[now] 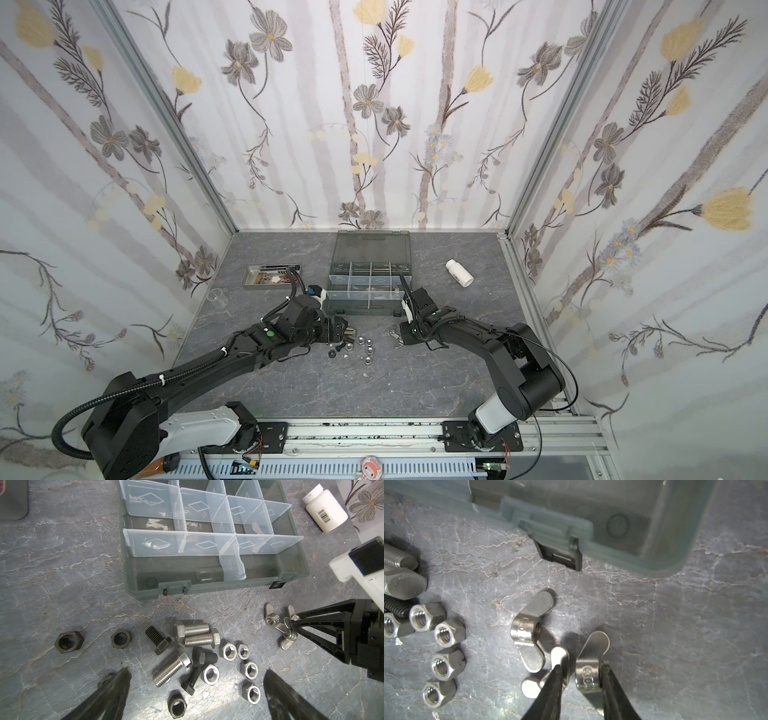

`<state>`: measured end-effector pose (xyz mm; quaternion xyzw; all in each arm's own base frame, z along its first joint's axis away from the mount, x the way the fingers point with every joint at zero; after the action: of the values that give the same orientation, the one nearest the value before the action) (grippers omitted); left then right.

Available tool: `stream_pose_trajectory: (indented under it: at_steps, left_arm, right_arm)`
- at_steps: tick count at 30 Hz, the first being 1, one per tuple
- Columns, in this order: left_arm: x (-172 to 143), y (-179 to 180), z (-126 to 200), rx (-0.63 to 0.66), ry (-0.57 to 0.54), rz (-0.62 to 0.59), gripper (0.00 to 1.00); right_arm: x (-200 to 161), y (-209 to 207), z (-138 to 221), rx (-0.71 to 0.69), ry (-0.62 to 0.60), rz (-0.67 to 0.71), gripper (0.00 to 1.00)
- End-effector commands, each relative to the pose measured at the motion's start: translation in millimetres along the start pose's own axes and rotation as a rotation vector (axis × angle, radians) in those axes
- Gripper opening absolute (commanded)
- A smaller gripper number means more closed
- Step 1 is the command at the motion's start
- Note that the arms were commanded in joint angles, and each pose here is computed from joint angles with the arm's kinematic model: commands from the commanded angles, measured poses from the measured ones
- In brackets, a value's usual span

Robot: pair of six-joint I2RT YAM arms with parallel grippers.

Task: Sort the screws and nuts into containers
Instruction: Pick up the nut from the center of the table.

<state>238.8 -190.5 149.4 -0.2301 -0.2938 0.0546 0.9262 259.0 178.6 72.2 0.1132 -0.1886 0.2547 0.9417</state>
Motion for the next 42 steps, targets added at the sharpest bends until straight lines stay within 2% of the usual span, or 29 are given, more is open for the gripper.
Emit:
stream_pose_trajectory:
  at_steps: [1, 10, 27, 42]
  left_arm:
    - [3.7, -2.1, 1.5, -0.013, -0.025, 0.019, 1.00]
    - [3.3, -1.0, 2.9, -0.012, -0.029, 0.021, 1.00]
    - [5.3, -1.6, 4.7, -0.009, -0.037, 0.015, 1.00]
    - [15.9, -7.7, 12.8, -0.015, -0.076, 0.001, 1.00]
  right_arm:
    - [2.0, 3.1, 0.2, 0.001, -0.005, 0.019, 0.32]
    - [-0.6, 1.9, -1.0, -0.037, 0.009, 0.026, 0.29]
    - [1.0, -3.3, -2.1, -0.078, 0.015, 0.020, 0.14]
    - [24.5, -0.9, 30.4, -0.092, -0.070, 0.019, 0.14]
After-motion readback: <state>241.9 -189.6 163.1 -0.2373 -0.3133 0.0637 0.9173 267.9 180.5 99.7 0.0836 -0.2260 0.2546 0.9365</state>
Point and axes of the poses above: each gripper's point midway between its finger pads, its own z axis back along the fingers, its own y axis along the line the jaws close on, x = y × z, the point moved 5 cm from there along z, back along the fingers, and after that the axes turned 13 degrees about z, right-handed, at the moved point
